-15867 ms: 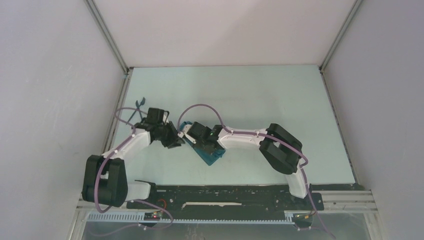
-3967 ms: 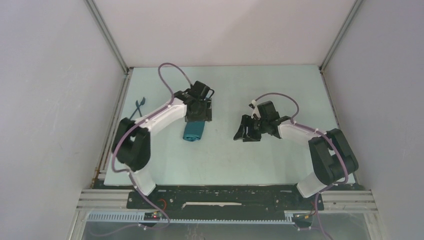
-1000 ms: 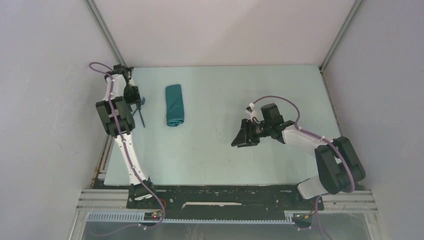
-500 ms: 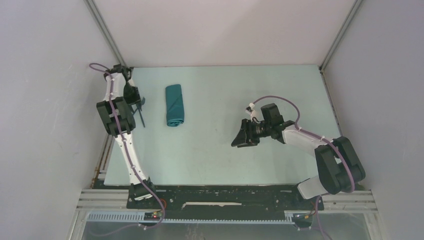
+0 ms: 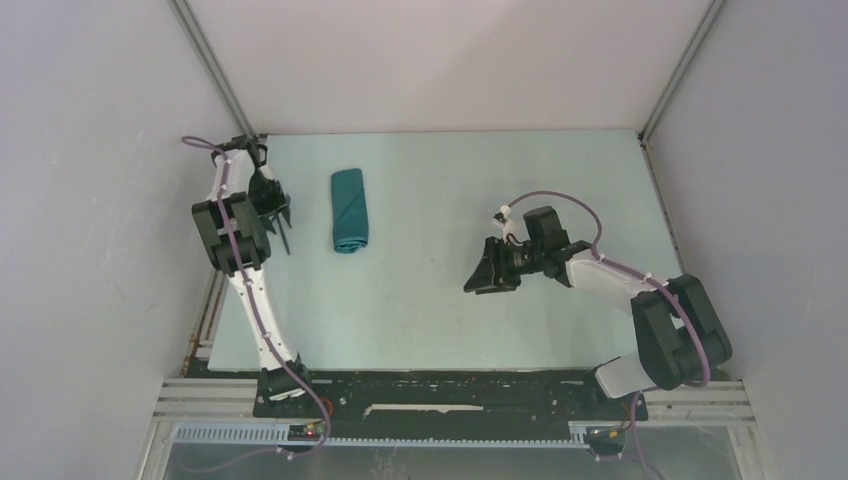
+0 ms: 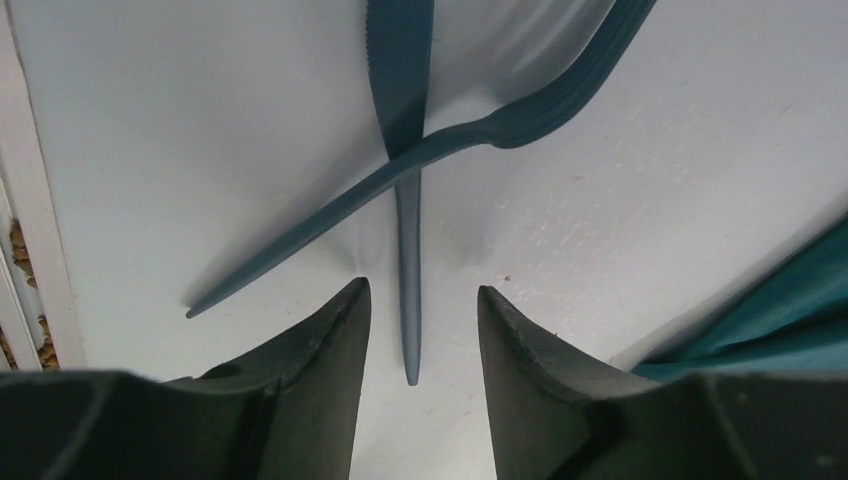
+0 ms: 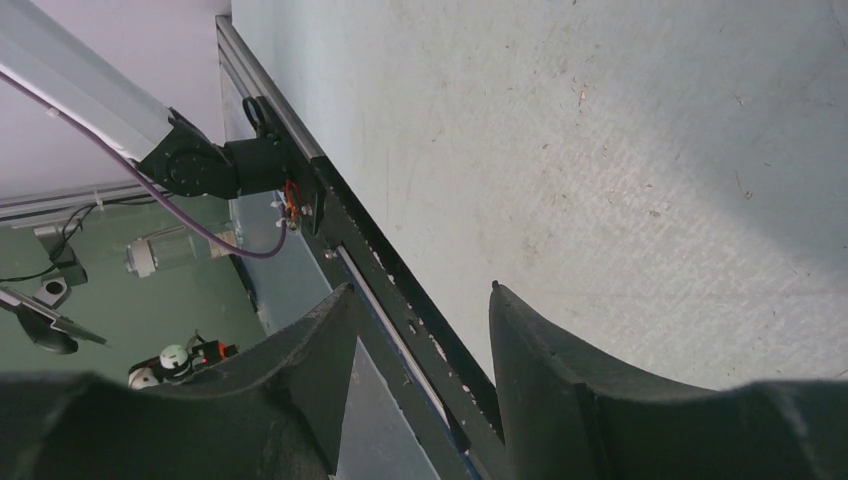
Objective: Fold the napkin into a case and place the utensils inside
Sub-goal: Pick up the knife from the corner of the board.
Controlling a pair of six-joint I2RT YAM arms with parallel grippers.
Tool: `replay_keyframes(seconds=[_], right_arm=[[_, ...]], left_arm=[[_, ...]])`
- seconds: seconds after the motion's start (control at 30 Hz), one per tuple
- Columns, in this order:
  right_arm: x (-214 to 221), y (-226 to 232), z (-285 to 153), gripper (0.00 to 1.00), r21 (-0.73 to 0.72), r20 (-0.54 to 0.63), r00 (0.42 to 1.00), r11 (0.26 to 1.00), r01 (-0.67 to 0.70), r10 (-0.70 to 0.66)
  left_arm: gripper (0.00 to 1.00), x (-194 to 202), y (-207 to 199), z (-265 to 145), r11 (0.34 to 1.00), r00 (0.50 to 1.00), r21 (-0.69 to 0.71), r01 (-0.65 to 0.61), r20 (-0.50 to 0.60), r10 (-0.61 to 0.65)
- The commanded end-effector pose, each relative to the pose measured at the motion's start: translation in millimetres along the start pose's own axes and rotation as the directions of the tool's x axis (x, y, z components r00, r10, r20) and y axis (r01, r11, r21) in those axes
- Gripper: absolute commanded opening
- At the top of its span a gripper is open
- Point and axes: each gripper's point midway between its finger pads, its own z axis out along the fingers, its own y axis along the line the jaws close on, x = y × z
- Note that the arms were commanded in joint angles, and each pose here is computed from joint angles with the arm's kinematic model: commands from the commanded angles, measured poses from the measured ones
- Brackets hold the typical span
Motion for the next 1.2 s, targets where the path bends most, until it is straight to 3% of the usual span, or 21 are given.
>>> replay_keyframes(seconds=[0.0, 0.2, 0.3, 0.37, 0.57, 0.73, 0.87, 1.0, 1.1, 1.17], right_arm=[[-6.8, 12.3, -7.9, 0.59, -0.028, 0.028, 0.999, 0.998, 0.047, -0.046], [-5.9, 15.8, -11.1, 0.59, -0.026, 0.033, 0.998, 0.998, 0.059, -0.058], [-6.4, 18.8, -13.2, 0.59, -0.025, 0.042, 0.997, 0.997, 0.070, -0.069], [-5.3, 19.9, -13.2, 0.59, -0.021, 0.041, 0.996, 0.997, 0.074, -0.073], [-1.9, 25.5, -13.5, 0.59, -0.010, 0.045, 0.993, 0.994, 0.106, -0.106], [2.8, 30.8, -9.6, 0.60, -0.011, 0.035, 0.990, 0.991, 0.134, -0.133], [6.9, 34.5, -0.6, 0.61, -0.026, 0.015, 0.992, 0.992, 0.122, -0.122], [8.6, 47.4, 15.1, 0.65, -0.046, -0.010, 0.993, 0.992, 0.120, -0.121], [2.0, 67.4, 30.6, 0.67, -0.149, -0.015, 0.996, 0.985, 0.089, -0.092], [-4.3, 81.4, 46.3, 0.67, -0.194, -0.028, 0.997, 0.979, 0.061, -0.068]], left_arm=[[0.50, -2.8, -7.5, -25.0, 0.997, 0.996, -0.059, 0.041, 0.081, -0.036], [0.36, 37.8, -19.0, 4.2, 0.995, 0.997, -0.089, 0.051, -0.051, -0.056], [0.17, 51.0, -16.5, 11.1, 0.991, 0.994, -0.111, 0.072, -0.077, -0.081], [0.10, 54.8, -17.2, 9.4, 0.990, 0.995, -0.122, 0.074, -0.054, -0.081], [0.03, 89.0, -31.7, 6.8, 0.996, 0.996, -0.079, 0.045, -0.070, -0.051], [0.00, 145.0, -43.7, -0.4, 0.999, 0.994, -0.036, 0.027, -0.103, -0.030], [0.00, 189.3, -50.7, -22.5, 0.999, 0.999, 0.012, 0.030, -0.029, -0.030], [0.00, 231.9, -86.4, -50.6, 0.979, 0.992, 0.193, -0.065, 0.119, 0.042], [0.00, 266.2, -119.3, -69.6, 0.924, 0.961, 0.347, -0.162, 0.266, 0.069], [0.00, 281.0, -136.7, -92.8, 0.883, 0.902, 0.399, -0.247, 0.427, 0.059]])
